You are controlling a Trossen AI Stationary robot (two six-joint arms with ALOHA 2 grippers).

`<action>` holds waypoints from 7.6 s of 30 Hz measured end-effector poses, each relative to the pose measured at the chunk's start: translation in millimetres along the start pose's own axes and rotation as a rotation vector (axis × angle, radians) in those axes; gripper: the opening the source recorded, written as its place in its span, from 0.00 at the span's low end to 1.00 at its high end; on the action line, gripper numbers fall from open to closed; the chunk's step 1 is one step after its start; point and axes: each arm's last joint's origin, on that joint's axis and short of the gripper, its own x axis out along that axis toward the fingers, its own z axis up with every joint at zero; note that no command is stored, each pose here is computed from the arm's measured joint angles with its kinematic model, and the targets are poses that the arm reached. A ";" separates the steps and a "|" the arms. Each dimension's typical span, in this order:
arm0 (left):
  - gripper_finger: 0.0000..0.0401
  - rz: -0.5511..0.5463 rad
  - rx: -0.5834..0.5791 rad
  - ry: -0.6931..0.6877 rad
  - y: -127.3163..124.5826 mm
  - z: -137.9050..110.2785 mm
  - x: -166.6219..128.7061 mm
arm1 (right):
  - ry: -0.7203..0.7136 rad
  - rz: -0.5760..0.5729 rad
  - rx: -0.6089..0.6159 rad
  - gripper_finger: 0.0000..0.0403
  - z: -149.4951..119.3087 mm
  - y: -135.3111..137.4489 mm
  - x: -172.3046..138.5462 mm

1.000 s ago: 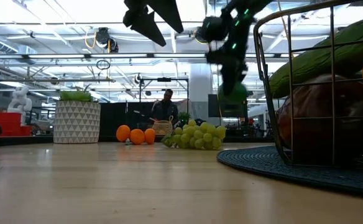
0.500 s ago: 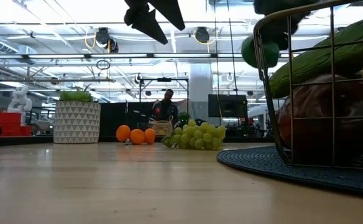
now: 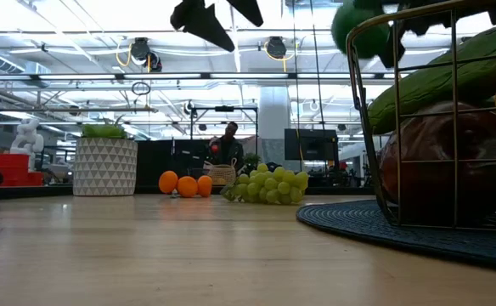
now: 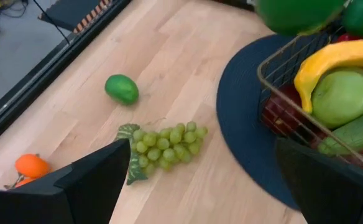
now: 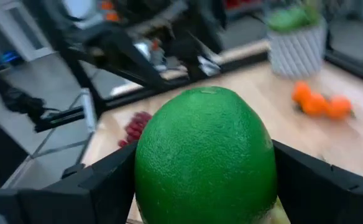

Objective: Build produce basket
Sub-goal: Put the top lime into the gold wire basket, then put the lime into the gold wire basket

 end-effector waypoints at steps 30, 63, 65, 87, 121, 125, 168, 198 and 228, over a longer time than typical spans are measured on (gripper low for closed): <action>0.99 -0.098 0.014 -0.101 -27.6 -1.3 -14.6 | -0.277 0.142 -0.366 0.78 20.5 25.6 -6.7; 0.99 -0.110 0.009 -0.103 -29.8 -2.0 -15.7 | -0.310 0.348 -0.032 0.79 29.0 32.3 -11.1; 0.99 -0.110 0.010 -0.103 -30.0 -2.2 -15.9 | -0.314 0.343 -0.061 0.79 28.9 32.3 -11.1; 0.99 -0.126 0.012 -0.128 -32.3 0.0 -17.0 | -0.230 0.207 -0.626 0.79 14.3 26.5 -5.5; 0.99 -0.122 0.021 -0.123 -31.8 -0.5 -16.7 | 0.247 0.019 0.005 0.80 -34.0 24.0 -0.2; 0.99 -0.122 0.020 -0.123 -31.8 -0.5 -16.7 | 0.302 0.008 -0.026 0.83 -42.9 26.6 7.5; 0.99 0.086 -0.079 -0.152 26.4 27.2 22.9 | 0.049 0.022 -0.378 0.94 -9.8 15.0 -28.5; 0.99 0.152 -0.359 -0.102 91.4 44.5 168.5 | -0.025 -0.104 -0.396 0.94 2.3 -6.3 -57.2; 0.99 0.343 -0.449 -0.070 89.8 52.0 190.6 | 0.001 -0.109 -0.394 0.94 -7.2 -9.2 -42.8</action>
